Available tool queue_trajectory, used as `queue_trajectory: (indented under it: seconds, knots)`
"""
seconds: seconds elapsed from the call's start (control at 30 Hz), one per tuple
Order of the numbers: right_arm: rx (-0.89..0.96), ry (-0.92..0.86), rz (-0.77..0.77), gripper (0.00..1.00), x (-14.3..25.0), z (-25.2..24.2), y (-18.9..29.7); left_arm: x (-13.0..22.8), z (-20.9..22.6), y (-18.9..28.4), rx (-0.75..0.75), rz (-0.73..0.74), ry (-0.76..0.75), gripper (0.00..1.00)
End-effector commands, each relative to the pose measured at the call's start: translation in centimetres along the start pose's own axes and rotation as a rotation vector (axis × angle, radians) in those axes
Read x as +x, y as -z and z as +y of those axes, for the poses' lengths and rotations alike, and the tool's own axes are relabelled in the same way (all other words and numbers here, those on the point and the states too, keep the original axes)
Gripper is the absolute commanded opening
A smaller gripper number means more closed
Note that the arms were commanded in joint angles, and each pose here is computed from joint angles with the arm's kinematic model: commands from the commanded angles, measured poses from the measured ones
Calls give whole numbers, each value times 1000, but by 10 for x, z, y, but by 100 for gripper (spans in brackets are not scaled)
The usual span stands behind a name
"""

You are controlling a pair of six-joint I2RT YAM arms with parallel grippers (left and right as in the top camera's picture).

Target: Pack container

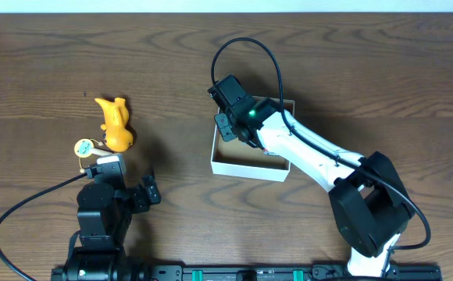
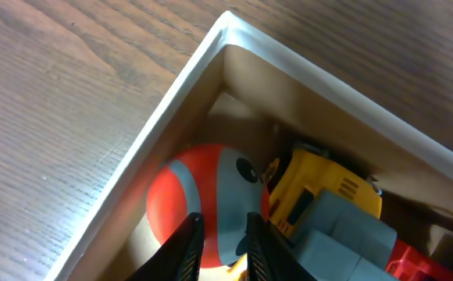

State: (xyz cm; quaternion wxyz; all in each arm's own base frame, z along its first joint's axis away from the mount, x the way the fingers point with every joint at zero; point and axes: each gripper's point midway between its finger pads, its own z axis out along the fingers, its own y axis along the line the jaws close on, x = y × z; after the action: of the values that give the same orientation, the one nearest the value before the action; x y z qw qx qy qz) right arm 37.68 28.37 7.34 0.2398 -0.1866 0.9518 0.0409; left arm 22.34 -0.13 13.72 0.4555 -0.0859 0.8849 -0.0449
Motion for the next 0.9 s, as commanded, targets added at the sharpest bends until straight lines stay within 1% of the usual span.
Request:
queue_trajectory:
  seconds: [0.0, 0.03, 0.1, 0.23, 0.33, 0.37, 0.4, 0.43, 0.47, 0.5, 0.53, 0.6, 0.67, 0.73, 0.87]
  knots:
    - [31, -12, 13, 15, 2, -9, -8, -9, 0, 5, -1, -22, 13, 98]
    - [31, -12, 12, 11, 2, -9, -8, -9, 0, 5, -1, -22, 13, 98]
    - [28, -13, 0, 11, -1, -8, -7, -9, 0, 5, -1, -22, 13, 98]
    - [21, -8, -40, 18, -14, -7, 6, -9, -1, 5, -1, -22, 13, 98]
    - [51, -20, -92, 19, -31, -15, 34, -12, -1, 5, 2, -34, 13, 98]
    - [64, -26, -113, 27, -37, -20, 48, -16, -3, 5, 13, -45, 14, 98]
    - [76, -34, -132, 41, -43, -25, 61, -21, -10, 8, 47, -58, 12, 98]
    - [85, -45, -154, 64, -48, -32, 77, -28, -17, 12, 86, -73, 10, 98]
    - [93, -68, -180, 82, -53, -41, 96, -36, -22, 17, 108, -92, 9, 98]
    - [100, -105, -203, 91, -57, -51, 111, -43, -24, 22, 113, -107, 9, 98]
    - [107, -164, -226, 98, -59, -64, 127, -51, -24, 28, 109, -121, 13, 98]
    - [120, -314, -252, 99, -57, -94, 154, -64, -18, 37, 61, -133, 35, 98]
    - [135, -469, -251, 99, -46, -129, 177, -72, -12, 44, 14, -110, 40, 98]
    - [140, -580, -227, 99, -30, -158, 193, -76, -6, 48, -38, -63, 40, 98]
    - [208, -730, -138, 99, 9, -210, 207, -82, 9, 49, -156, 81, 36, 98]
